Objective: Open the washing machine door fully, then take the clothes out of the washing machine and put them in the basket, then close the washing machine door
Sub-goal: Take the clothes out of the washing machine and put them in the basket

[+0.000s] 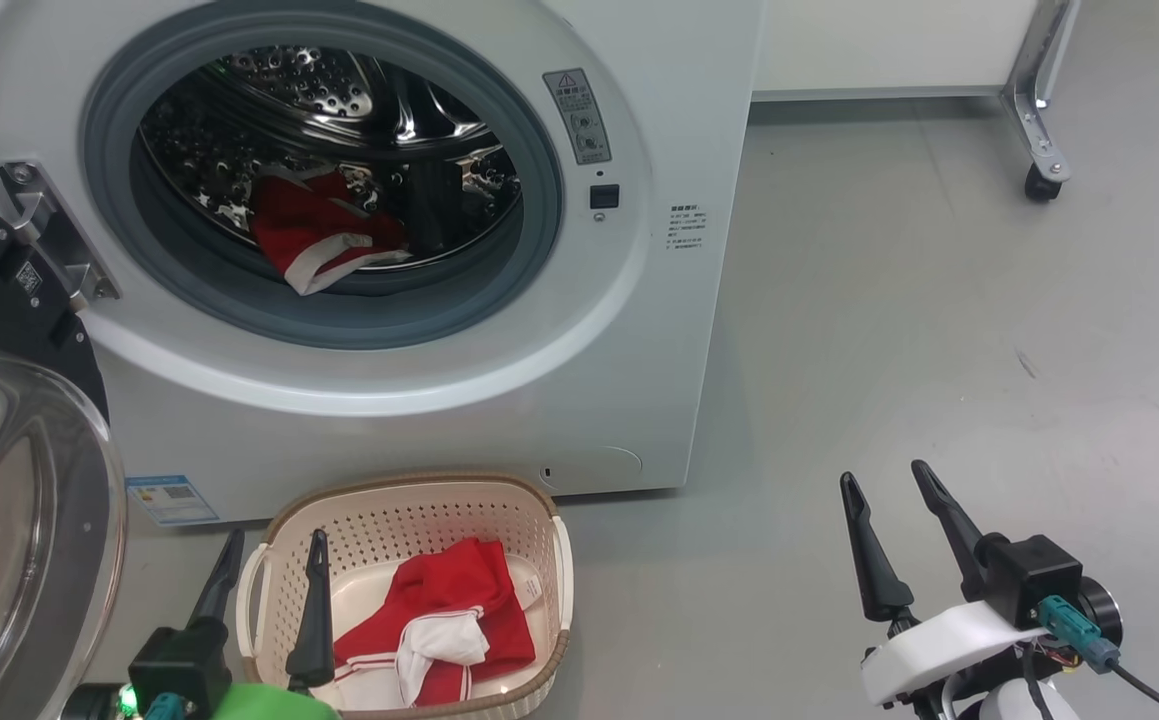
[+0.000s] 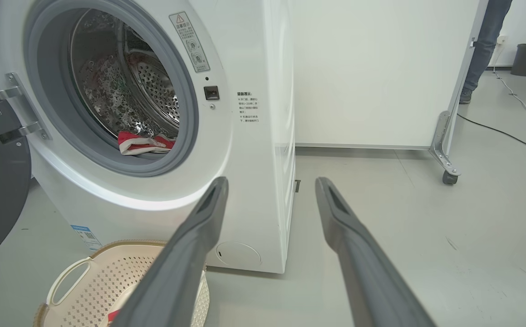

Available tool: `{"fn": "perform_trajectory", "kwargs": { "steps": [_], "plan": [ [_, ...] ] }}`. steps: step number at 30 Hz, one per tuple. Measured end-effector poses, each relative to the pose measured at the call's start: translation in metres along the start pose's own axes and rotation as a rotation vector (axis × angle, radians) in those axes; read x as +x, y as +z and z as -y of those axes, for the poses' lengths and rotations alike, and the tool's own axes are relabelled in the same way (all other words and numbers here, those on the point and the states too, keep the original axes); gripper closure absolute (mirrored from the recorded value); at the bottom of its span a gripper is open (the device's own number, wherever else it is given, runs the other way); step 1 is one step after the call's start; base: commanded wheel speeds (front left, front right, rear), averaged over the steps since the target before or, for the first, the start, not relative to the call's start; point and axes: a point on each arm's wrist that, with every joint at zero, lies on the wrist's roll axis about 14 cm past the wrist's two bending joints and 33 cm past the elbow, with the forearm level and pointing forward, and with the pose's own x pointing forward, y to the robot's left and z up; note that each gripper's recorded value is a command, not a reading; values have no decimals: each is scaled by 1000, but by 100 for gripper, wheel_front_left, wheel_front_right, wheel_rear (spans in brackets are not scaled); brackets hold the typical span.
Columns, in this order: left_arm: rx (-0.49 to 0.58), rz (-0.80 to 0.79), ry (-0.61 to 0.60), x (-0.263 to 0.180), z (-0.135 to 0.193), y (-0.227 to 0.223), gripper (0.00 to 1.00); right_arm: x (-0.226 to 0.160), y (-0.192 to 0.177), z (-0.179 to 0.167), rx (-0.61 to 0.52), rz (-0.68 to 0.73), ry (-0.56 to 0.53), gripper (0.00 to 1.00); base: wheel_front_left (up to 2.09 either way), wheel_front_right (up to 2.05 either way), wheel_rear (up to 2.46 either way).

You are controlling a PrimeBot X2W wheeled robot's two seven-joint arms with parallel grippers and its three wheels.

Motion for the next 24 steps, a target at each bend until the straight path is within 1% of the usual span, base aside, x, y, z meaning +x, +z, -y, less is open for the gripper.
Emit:
{"fn": "perform_trajectory", "kwargs": {
  "steps": [24],
  "plan": [
    [-14,12,-24,-9,14,13,0,-6,0,1,4,2,-16,0,0,0,0]
  ]
}}
